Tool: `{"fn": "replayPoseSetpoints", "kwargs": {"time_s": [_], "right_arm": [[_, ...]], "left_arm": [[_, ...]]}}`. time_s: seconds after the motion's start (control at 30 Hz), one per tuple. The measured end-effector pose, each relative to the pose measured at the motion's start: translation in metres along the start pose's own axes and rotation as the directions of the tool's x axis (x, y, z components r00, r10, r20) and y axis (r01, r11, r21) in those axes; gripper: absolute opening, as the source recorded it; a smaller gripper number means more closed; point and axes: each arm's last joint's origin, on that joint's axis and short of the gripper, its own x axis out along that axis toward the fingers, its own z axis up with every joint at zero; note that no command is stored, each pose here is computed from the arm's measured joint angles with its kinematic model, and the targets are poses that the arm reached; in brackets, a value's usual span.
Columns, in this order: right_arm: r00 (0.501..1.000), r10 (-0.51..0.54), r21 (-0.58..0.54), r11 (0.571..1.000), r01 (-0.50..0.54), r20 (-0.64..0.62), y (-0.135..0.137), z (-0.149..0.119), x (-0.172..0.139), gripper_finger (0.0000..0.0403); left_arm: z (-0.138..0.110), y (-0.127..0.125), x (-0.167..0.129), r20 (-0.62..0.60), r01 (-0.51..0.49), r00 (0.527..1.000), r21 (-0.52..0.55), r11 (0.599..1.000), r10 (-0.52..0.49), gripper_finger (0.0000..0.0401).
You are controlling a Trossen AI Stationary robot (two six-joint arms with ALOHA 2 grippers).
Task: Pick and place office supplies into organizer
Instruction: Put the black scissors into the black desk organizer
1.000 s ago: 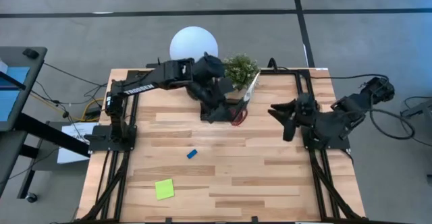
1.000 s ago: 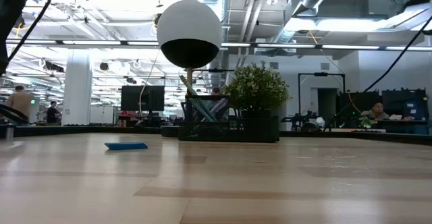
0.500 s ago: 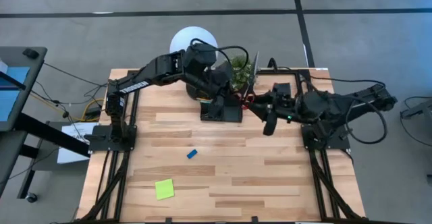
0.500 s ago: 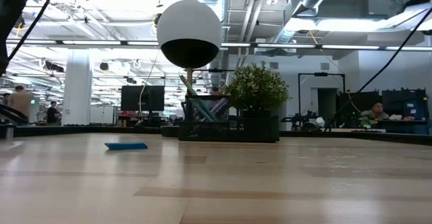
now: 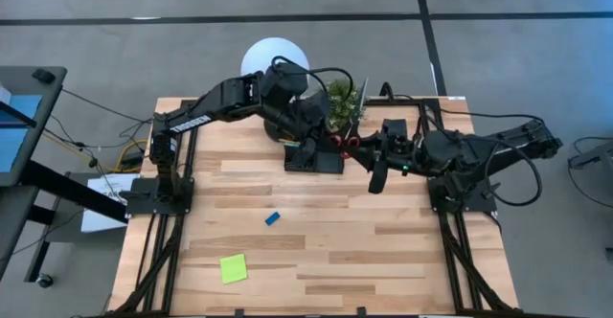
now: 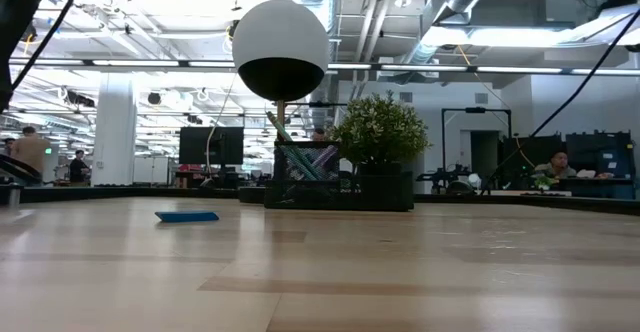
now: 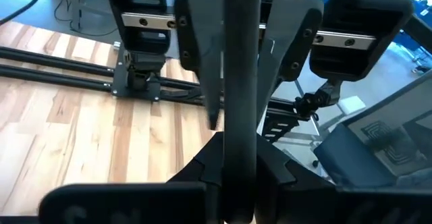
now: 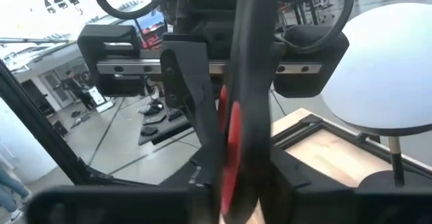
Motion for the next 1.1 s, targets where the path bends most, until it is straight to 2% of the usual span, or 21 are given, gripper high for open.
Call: {"fn": "replayPoseSetpoints", "kwargs": {"time_s": [0.1, 0.4, 0.6, 0.67, 0.83, 1.0, 1.1], "right_arm": [[1.000, 0.001, -0.012, 1.000, -0.001, 0.001, 0.000, 0.000, 0.000, 0.0023], [1.000, 0.017, 0.002, 1.000, -0.017, 0.017, -0.001, 0.007, -0.011, 0.0024], [1.000, -0.025, -0.009, 1.000, 0.025, 0.009, 0.000, 0.008, -0.027, 0.0024], [0.998, -0.055, -0.020, 0.998, 0.055, -0.012, -0.001, 0.007, -0.038, 0.0024], [0.982, -0.177, -0.131, 0.977, 0.168, -0.063, -0.008, 0.001, -0.061, 0.0024], [0.945, -0.319, -0.237, 0.926, 0.294, -0.074, -0.023, 0.000, -0.065, 0.0024], [0.921, -0.380, -0.257, 0.901, 0.349, -0.083, -0.032, 0.009, -0.061, 0.0024]], "left_arm": [[0.000, -0.001, 0.000, -0.001, 0.001, 1.000, 0.003, 1.000, -0.001, 0.0026], [0.001, 0.003, -0.001, 0.008, -0.011, 1.000, -0.014, 1.000, 0.012, 0.0086], [0.003, 0.008, -0.008, 0.013, -0.021, 1.000, -0.089, 0.996, 0.022, 0.0098], [0.006, 0.005, -0.019, 0.036, -0.022, 0.999, -0.091, 0.996, 0.026, 0.0098], [0.017, -0.011, -0.059, 0.148, -0.022, 0.989, -0.048, 0.999, 0.029, 0.0098], [0.024, -0.032, -0.099, 0.284, -0.115, 0.952, -0.023, 0.993, 0.117, 0.0098], [0.026, -0.042, -0.119, 0.349, -0.154, 0.925, -0.018, 0.988, 0.150, 0.0098]]}}
